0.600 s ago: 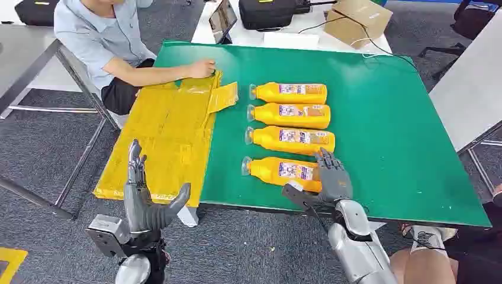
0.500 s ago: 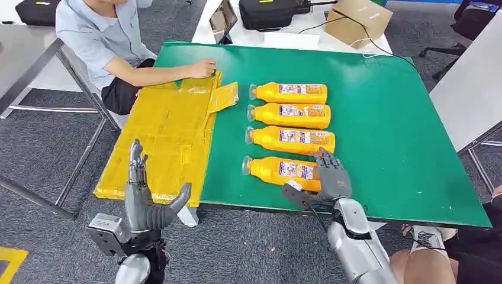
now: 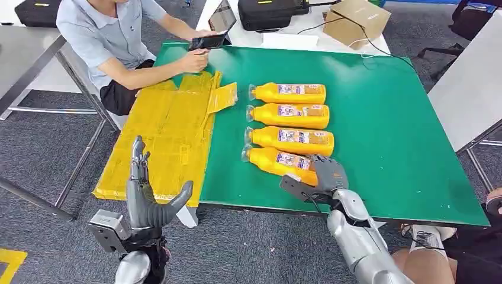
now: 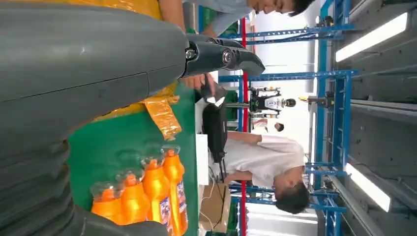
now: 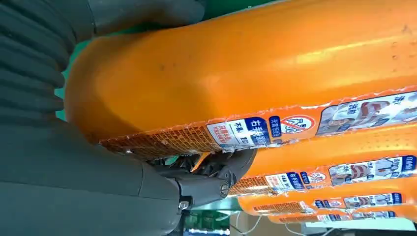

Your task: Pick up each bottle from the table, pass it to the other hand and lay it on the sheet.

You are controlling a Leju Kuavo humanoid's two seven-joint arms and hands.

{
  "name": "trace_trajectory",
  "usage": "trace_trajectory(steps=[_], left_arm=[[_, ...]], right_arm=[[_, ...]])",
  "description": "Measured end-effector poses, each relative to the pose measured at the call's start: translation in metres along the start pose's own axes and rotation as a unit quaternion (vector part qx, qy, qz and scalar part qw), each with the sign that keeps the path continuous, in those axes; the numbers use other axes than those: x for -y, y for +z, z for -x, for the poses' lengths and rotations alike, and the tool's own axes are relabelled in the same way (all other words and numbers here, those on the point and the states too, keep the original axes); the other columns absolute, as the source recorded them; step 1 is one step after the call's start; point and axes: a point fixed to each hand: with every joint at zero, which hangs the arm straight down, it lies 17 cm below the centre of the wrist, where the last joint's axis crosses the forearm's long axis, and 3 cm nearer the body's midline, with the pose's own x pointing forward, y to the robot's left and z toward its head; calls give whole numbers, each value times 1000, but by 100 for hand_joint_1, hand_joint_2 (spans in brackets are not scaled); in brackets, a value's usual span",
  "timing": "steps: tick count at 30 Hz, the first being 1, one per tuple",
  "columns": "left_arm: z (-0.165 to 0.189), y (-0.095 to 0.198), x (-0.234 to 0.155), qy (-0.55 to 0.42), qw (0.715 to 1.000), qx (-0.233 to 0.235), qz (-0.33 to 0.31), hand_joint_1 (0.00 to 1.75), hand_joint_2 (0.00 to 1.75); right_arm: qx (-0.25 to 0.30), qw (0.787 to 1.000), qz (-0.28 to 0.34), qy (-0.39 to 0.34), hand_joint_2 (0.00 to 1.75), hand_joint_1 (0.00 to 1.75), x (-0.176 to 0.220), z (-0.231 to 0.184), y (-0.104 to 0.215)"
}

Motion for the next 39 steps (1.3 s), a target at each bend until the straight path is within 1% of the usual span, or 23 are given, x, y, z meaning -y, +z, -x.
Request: trace_trajectory(steps=[16, 20, 22, 23, 24, 25, 26, 27, 28, 29, 30, 32, 34, 36, 39], left_arm=[[0, 0, 1, -4, 1000, 1, 3, 0, 175], [1, 0, 1, -5, 1000, 1, 4, 0, 175], [1, 0, 1, -6, 1000, 0, 5, 0, 175], [1, 0, 0, -7, 1000, 0, 4, 0, 175], [6, 0, -7, 16, 1000, -17, -18, 0, 175], [17, 2, -18, 59, 996, -51, -47, 0, 175], [21, 2, -22, 73, 994, -62, -59, 0, 175], [23, 2, -25, 79, 993, -68, -64, 0, 175], [25, 3, -28, 84, 991, -74, -71, 0, 175], [28, 4, -31, 89, 989, -82, -80, 0, 175], [37, 10, -24, 113, 986, -110, -58, 0, 175], [34, 13, -9, 122, 986, -110, -21, 0, 175], [31, 16, 4, 124, 986, -109, 8, 0, 175], [28, 21, 19, 120, 986, -105, 43, 0, 175], [23, 27, 38, 130, 983, -102, 78, 0, 175]], right_arm=[[-1, 1000, -9, -5, 175, 173, -2, 2, -3], [-2, 1000, -11, -7, 175, 175, -3, 2, -4], [15, 999, -17, -34, 175, 175, -5, -5, -4], [39, 997, -20, -69, 175, 173, -8, -17, -3], [100, 979, -23, -177, 175, 175, -18, -55, 13], [128, 962, -4, -240, 175, 173, -21, -79, 29], [140, 953, 9, -270, 175, 171, -18, -92, 36], [147, 944, 17, -294, 175, 175, -17, -100, 43], [153, 933, 32, -325, 175, 175, -13, -109, 53], [160, 918, 55, -358, 175, 175, -2, -118, 62], [181, 891, 148, -388, 175, 175, 51, -129, 80], [194, 880, 165, -401, 175, 175, 65, -134, 84], [203, 873, 173, -408, 175, 175, 74, -140, 87], [213, 869, 171, -413, 175, 175, 77, -145, 88], [229, 865, 158, -417, 175, 175, 74, -160, 91]])
